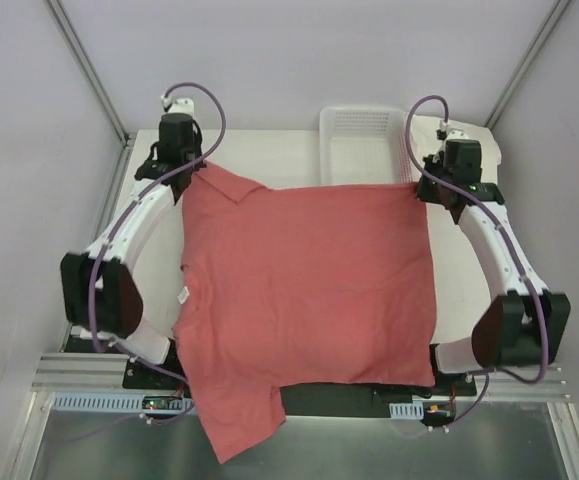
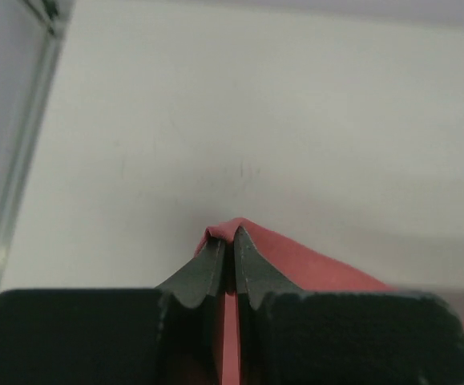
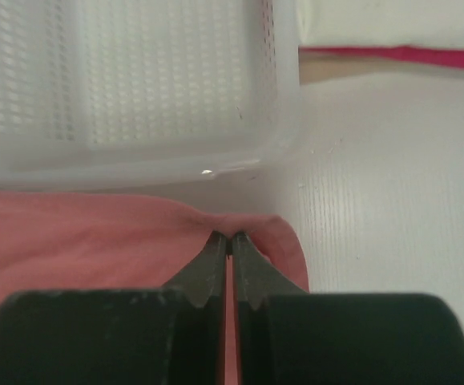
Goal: Fold and stack the t-shirts
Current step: Flatten out the tshirt, then fold the flattened tshirt in 1/3 of the way
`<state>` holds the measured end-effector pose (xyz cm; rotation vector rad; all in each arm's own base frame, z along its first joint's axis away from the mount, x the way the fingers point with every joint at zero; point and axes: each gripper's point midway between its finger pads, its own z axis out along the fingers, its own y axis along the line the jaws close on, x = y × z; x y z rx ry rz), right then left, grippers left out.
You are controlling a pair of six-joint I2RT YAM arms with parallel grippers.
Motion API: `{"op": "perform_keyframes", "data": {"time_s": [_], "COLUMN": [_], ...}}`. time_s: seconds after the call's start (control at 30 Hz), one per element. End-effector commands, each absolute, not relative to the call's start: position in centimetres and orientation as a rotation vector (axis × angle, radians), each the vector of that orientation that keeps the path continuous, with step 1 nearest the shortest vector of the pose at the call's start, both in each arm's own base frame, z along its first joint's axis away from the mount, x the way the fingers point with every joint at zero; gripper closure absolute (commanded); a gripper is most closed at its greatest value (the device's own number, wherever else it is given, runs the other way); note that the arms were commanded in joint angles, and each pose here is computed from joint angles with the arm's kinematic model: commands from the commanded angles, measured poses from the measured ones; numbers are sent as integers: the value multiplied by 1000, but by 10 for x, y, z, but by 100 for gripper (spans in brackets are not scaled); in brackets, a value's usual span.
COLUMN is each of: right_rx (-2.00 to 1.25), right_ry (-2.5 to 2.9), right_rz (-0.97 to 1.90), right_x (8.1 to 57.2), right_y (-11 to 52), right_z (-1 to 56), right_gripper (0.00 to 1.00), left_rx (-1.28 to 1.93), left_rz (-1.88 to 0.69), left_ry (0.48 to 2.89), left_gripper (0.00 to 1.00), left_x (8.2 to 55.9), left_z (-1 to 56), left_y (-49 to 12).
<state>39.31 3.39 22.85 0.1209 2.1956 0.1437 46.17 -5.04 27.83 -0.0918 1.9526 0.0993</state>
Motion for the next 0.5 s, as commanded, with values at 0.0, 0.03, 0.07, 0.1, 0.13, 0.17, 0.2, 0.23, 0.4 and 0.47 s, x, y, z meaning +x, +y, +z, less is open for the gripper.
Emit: {"op": "perform_keyframes", "data": {"time_s": [0.0,0.03,0.07,0.1,0.13,0.17,0.2,0.23,0.4,0.47], "right_rx": [116,107,104,102,97,88,84,82,38,41], "right_ry": [2179,2198,2208,2220,2231,2228,2222,2222,2251,2269], "right_rz": [132,145,141,141,139,137,140,139,135,126], "right_x": [429,431,433,435,434,434,434,434,423,415], "right_y": [31,33,32,32,32,32,33,33,33,32], "right_z": [209,201,196,190,185,185,186,186,183,180], "right_gripper": [99,99,99,99,99,99,99,100,99,99], "left_rx": [-141,-134,-122,-115,-122,-124,-128,-139,-166,-203], "left_rz": [-141,-182,-201,-214,-237,-245,-252,-256,-282,-264], "left_ry": [2015,2041,2059,2082,2087,2096,2100,2104,2095,2104], "left_gripper": [100,100,100,100,100,100,100,100,100,100], "left_x": [488,489,490,493,494,494,495,495,481,471], "left_z": [233,222,213,201,196,192,188,185,191,186], "left_y": [-66,-73,-77,-81,-83,-84,-86,-86,-85,-80]}}
